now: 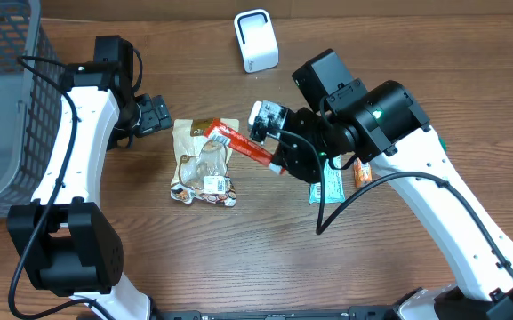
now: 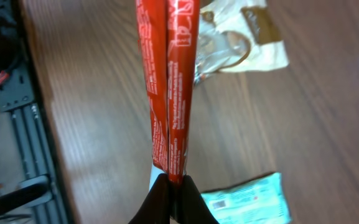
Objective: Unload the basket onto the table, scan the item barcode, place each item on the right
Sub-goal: 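Lift the red snack stick and carry it to the white scanner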
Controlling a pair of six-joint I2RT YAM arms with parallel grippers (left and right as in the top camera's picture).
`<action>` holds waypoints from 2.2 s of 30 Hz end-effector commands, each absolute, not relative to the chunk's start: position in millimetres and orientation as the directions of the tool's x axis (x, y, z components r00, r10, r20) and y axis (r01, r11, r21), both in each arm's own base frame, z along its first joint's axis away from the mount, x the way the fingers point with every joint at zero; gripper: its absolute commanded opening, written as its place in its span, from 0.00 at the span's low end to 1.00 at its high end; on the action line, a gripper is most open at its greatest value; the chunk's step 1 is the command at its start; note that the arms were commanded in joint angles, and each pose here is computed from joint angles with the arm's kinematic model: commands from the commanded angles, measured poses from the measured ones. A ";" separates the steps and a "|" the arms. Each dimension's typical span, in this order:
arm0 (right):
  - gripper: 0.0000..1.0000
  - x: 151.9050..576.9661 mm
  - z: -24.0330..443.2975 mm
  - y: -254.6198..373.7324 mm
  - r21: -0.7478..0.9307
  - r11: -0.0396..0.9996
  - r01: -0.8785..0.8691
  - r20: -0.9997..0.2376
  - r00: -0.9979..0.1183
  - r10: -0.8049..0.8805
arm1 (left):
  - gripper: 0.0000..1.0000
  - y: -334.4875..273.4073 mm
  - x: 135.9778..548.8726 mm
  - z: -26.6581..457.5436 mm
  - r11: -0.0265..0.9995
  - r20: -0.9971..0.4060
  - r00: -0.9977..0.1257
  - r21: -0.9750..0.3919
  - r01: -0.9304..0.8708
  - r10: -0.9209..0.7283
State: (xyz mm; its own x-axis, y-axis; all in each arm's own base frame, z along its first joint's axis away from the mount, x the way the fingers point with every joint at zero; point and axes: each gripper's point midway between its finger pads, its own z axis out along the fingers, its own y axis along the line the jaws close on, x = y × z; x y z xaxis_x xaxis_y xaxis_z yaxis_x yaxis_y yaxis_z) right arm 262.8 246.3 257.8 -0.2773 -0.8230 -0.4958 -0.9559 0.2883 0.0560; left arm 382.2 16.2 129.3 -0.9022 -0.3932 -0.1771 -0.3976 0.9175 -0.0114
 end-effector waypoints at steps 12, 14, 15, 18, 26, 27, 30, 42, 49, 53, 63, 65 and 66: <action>0.03 375.1 304.8 218.7 -0.267 0.746 -0.610 -0.655 -0.454 -0.605 | 1.00 17.1 386.7 136.6 0.923 -0.202 -0.903 -0.014 -0.385 -0.379; 0.03 389.0 306.9 212.8 -0.315 0.768 -0.558 -0.660 -0.452 -0.600 | 1.00 17.1 386.7 136.7 0.923 -0.203 -0.903 -0.014 -0.385 -0.379; 0.03 396.6 308.7 210.2 -0.340 0.778 -0.528 -0.666 -0.449 -0.596 | 1.00 17.1 386.7 136.7 0.923 -0.203 -0.903 -0.014 -0.385 -0.379; 0.03 420.8 308.2 204.2 -0.396 0.793 -0.462 -0.675 -0.440 -0.593 | 1.00 17.1 386.7 136.7 0.923 -0.203 -0.903 -0.014 -0.385 -0.379; 0.03 493.6 278.3 205.0 -0.598 0.694 -0.401 -0.600 -0.350 -0.719 | 1.00 17.1 386.7 136.7 0.923 -0.203 -0.903 -0.014 -0.385 -0.379; 0.04 502.4 273.4 205.1 -0.629 0.671 -0.392 -0.580 -0.338 -0.741 | 1.00 17.1 386.7 136.6 0.923 -0.202 -0.903 -0.014 -0.385 -0.379; 0.04 526.0 261.6 203.4 -0.689 0.641 -0.338 -0.552 -0.329 -0.766 | 1.00 17.1 386.7 136.7 0.923 -0.203 -0.903 -0.014 -0.385 -0.379; 0.04 593.9 195.1 210.8 -0.777 0.582 -0.238 -0.519 -0.281 -0.807 | 1.00 17.1 386.7 136.7 0.923 -0.203 -0.903 -0.014 -0.385 -0.379; 0.04 619.3 159.7 193.0 -0.835 0.542 -0.098 -0.487 -0.327 -0.810 | 1.00 17.1 386.7 136.7 0.923 -0.203 -0.903 -0.014 -0.385 -0.379; 0.04 622.0 131.0 193.1 -0.873 0.468 -0.139 -0.403 -0.337 -0.851 | 1.00 17.1 386.7 136.6 0.923 -0.202 -0.903 -0.014 -0.385 -0.379; 0.04 619.0 85.4 181.3 -0.915 0.354 -0.195 -0.255 -0.400 -0.880 | 1.00 17.1 386.7 136.6 0.923 -0.202 -0.903 -0.014 -0.385 -0.379; 0.04 619.8 87.4 181.6 -0.915 0.358 -0.186 -0.263 -0.398 -0.879 | 1.00 17.1 386.7 136.7 0.923 -0.203 -0.903 -0.014 -0.385 -0.379; 0.04 620.5 89.7 181.4 -0.916 0.362 -0.174 -0.270 -0.398 -0.877 | 1.00 17.1 386.7 136.7 0.923 -0.203 -0.903 -0.014 -0.385 -0.379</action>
